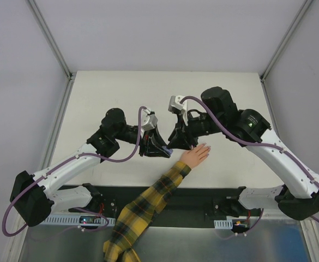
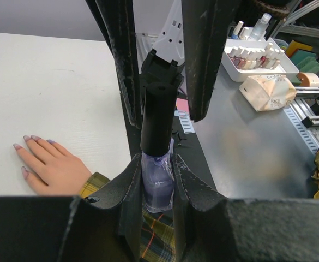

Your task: Paint the nails

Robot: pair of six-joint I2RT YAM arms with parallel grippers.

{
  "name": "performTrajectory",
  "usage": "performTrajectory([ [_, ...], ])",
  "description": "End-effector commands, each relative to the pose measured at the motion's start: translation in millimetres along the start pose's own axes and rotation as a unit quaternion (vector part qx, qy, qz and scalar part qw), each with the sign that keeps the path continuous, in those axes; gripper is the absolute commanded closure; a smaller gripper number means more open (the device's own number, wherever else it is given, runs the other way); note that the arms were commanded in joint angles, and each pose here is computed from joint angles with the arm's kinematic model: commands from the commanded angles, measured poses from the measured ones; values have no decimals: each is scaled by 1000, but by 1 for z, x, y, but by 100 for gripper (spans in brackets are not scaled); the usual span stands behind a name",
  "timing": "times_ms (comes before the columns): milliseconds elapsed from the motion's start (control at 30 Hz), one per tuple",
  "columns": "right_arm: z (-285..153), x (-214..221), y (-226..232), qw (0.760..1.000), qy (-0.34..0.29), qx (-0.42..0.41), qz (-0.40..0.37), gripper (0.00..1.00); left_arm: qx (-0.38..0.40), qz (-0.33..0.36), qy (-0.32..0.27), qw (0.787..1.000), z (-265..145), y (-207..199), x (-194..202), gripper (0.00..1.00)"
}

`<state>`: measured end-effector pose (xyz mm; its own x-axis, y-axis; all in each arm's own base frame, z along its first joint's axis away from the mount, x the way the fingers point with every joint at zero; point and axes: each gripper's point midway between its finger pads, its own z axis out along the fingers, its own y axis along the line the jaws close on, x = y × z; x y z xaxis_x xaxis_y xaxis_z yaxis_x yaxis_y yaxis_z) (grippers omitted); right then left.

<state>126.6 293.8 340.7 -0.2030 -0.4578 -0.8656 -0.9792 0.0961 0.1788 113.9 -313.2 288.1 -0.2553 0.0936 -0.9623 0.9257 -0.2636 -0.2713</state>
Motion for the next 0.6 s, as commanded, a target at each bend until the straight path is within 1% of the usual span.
performTrajectory([
  [0,2,-2,3,1000,-4,-15,-10,70,31,46,-14,998,3,-14,-22,100],
  [67,5,0,2,1000,0,-18,-6,74,29,48,-15,998,3,-14,-23,100],
  [200,9,8,0,1000,8,-16,6,79,19,52,-19,998,2,-12,-24,100],
  [233,11,10,-3,1000,9,-7,19,82,11,54,-21,998,2,-11,-25,100],
  [267,12,13,-4,1000,11,-4,27,92,-10,56,-26,998,1,-4,-27,100],
  [300,14,13,-4,999,8,-1,31,97,-23,59,-29,998,1,-1,-28,100],
  [333,15,15,-8,998,7,15,56,99,-41,67,-31,996,-2,3,-29,100],
  [367,14,14,-9,997,0,28,69,99,-69,68,-36,995,-4,11,-28,100],
  [400,24,17,-12,996,-8,38,82,99,-122,73,-47,989,-8,27,-32,100],
  [433,28,18,-23,991,-16,83,107,99,-157,86,-56,982,-15,33,-36,100],
  [467,34,19,-26,978,-27,114,172,99,-185,86,-60,977,-20,40,-33,100],
  [500,46,21,-19,966,-36,140,213,99,-241,90,-72,964,-30,56,-37,100],
  [533,36,33,-58,919,-62,290,259,99,-262,105,-80,956,-37,56,-41,100],
  [567,39,40,-57,864,-102,325,370,99,-282,105,-81,950,-42,61,-38,100],
])
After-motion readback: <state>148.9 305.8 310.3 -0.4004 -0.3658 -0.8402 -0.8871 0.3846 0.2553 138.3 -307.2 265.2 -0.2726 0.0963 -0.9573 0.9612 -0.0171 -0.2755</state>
